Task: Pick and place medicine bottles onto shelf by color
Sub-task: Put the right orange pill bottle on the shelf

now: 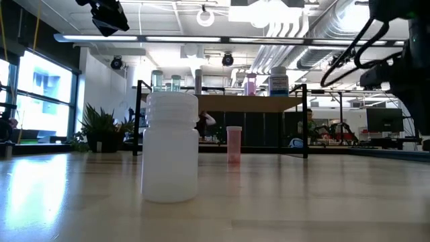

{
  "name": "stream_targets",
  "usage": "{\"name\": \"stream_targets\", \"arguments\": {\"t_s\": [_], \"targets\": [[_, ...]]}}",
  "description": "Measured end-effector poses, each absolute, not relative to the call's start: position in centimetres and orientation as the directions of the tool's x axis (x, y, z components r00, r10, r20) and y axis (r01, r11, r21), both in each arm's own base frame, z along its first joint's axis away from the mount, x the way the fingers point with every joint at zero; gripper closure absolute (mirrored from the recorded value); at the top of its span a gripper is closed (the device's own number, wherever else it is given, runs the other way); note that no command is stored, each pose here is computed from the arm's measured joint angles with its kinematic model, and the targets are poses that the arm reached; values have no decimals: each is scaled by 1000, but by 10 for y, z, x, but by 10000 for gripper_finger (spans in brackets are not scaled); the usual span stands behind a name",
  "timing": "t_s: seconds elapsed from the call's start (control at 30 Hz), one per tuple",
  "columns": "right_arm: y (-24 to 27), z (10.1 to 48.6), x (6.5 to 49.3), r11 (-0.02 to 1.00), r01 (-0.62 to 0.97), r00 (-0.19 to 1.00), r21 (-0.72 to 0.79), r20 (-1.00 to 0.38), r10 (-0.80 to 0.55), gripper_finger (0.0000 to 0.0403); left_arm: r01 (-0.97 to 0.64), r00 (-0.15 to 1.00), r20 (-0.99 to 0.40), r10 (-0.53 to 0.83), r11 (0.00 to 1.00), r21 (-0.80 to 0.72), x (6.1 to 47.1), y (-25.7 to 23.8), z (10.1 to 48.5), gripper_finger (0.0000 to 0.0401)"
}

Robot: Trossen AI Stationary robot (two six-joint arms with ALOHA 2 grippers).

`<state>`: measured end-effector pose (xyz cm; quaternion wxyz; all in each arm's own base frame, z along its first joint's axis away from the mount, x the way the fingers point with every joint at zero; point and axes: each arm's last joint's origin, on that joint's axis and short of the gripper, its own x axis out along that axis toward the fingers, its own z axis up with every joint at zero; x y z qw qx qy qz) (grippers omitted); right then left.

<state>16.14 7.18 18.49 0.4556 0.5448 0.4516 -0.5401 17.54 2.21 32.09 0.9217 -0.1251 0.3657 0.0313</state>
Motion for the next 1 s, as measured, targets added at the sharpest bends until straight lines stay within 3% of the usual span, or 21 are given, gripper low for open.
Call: {"name": "stream_targets", "arguments": {"t_s": [0.5, 1.0], "targets": [[67, 157, 153, -288, 958, 13, 19, -1000, -23, 254, -135, 731, -682, -29, 973, -186, 176, 22, 321, 192], [63, 141, 152, -322, 945, 60, 51, -998, 16, 259, -133, 730, -684, -14, 978, -162, 176, 23, 321, 192]]}}
